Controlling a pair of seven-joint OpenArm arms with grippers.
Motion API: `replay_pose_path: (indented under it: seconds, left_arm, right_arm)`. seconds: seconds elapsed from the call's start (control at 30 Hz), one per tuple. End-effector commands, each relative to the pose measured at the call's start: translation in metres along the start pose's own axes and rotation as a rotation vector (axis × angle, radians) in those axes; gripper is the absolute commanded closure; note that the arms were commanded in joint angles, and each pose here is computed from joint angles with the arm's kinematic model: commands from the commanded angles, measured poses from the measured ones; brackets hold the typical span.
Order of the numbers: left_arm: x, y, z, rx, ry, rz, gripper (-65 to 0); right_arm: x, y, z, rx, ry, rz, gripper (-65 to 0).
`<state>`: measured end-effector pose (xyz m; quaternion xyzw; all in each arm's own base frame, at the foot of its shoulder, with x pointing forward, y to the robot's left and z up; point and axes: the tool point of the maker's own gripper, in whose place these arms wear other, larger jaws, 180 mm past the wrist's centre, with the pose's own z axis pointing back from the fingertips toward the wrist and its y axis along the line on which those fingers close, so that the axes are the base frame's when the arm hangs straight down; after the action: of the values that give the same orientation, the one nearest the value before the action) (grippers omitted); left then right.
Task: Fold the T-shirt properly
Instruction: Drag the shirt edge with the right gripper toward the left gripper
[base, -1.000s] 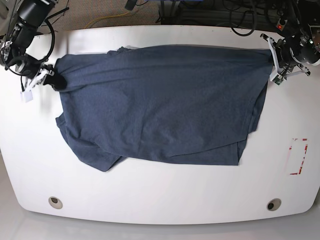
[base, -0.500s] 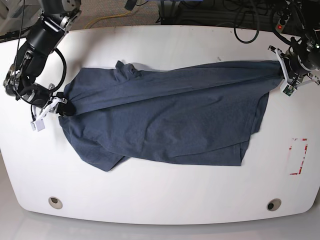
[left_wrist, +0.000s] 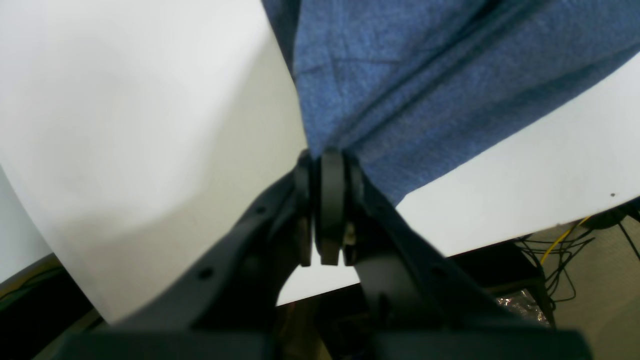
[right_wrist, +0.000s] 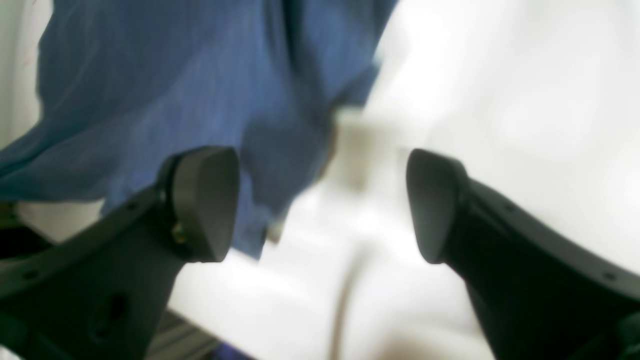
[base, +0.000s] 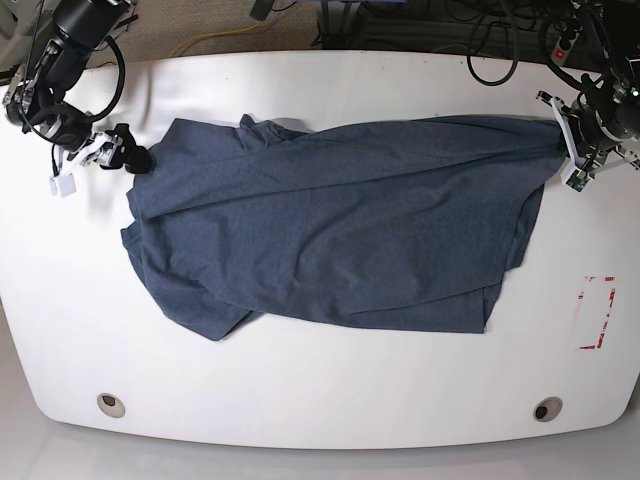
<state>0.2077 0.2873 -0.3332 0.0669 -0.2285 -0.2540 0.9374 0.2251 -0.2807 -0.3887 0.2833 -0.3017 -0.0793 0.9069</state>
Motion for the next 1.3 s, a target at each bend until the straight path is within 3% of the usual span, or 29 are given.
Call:
replay_pose_path:
  seconds: [0.0, 0.33, 0.47, 0.53, 0.67, 0.77, 1.07, 1.27]
  left_arm:
    - [0.006, 0.008, 0.005, 0.025, -0.017, -0.017, -0.1]
    - [0.006, 0.007, 0.005, 0.021, -0.019, -0.017, -0.1]
    - [0.006, 0.007, 0.005, 0.023, -0.017, -0.018, -0.1]
    - [0.006, 0.007, 0.005, 0.023, -0.017, -0.018, -0.1]
    - [0.005, 0.008, 0.005, 0.025, -0.014, -0.018, -0.1]
    - [0.005, 0.008, 0.005, 0.025, -0.014, -0.018, -0.1]
    - [0.008, -0.002, 0.002, -0.004, -0.016, -0.036, 0.0]
    - [-0.003, -0.016, -0.003, -0.04, 0.02, -0.056, 0.0]
  right_arm:
    - [0.012, 0.008, 0.012, 0.025, -0.06, 0.031, -47.9]
    - [-0.025, 0.033, -0.017, 0.084, -0.041, -0.044, -47.9]
    - [-0.03, 0.038, -0.026, 0.078, -0.028, -0.049, -42.6]
    - [-0.031, 0.038, -0.03, 0.068, -0.019, -0.047, -35.8]
    - [-0.03, 0.032, -0.032, 0.031, 0.0, -0.034, -12.2]
    - [-0.024, 0.034, -0.028, 0.019, -0.011, -0.007, 0.0]
    - [-0.028, 0.055, 0.016, -0.083, -0.006, 0.195, 0.0]
    - [-0.057, 0.07, 0.041, -0.011, -0.014, 0.139, 0.0]
